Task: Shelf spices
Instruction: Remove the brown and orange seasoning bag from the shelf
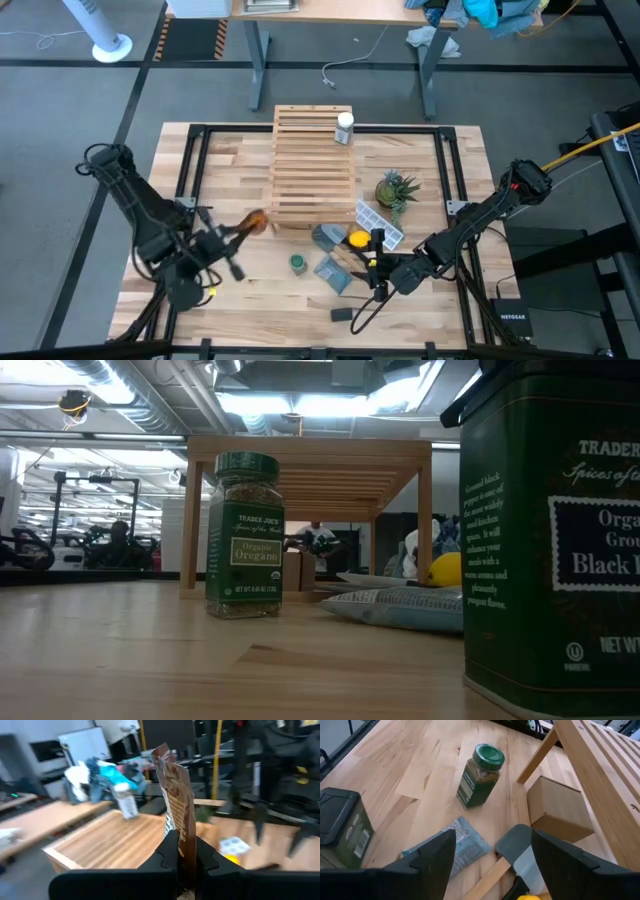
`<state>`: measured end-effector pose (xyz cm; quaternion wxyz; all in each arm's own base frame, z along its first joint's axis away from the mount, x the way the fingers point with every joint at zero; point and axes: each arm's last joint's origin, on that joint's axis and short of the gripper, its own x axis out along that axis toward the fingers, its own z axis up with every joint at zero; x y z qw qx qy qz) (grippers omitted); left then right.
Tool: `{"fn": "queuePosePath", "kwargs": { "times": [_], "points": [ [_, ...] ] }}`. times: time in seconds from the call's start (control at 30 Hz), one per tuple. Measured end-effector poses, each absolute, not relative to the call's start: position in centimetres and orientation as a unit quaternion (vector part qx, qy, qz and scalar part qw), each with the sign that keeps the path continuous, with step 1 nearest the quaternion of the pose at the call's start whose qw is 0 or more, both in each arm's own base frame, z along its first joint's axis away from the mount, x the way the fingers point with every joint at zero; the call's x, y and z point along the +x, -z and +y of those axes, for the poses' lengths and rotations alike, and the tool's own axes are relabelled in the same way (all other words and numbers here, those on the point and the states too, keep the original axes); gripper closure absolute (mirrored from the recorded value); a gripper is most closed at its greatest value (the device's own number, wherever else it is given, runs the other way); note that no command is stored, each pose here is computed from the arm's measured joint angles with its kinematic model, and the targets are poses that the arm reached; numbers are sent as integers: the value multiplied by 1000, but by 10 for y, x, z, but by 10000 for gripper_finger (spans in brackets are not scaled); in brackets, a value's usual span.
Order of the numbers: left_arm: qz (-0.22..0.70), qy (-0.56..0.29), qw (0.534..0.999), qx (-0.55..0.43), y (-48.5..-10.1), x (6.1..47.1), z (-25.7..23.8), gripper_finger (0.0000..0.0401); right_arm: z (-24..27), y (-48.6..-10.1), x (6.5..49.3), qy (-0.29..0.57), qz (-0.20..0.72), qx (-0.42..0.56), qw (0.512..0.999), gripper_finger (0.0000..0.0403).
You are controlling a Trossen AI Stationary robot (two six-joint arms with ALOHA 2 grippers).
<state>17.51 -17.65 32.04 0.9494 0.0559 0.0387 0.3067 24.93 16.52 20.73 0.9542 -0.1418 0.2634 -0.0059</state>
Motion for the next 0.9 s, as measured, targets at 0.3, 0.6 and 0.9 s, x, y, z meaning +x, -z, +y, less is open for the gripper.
{"fn": "queuePosePath", "kwargs": {
  "times": [0.3, 0.6, 0.9],
  "points": [
    [57, -257, 965, 1, -266, 167, -211, 401, 165, -208, 249, 6, 262, -141, 955, 139],
    [78, -270, 959, -14, -212, 178, -230, 401, 166, -208, 249, 2, 263, -140, 955, 139],
    [66, -291, 952, -73, -167, 178, -231, 401, 166, -208, 249, 1, 263, -143, 954, 139]
  ]
}}
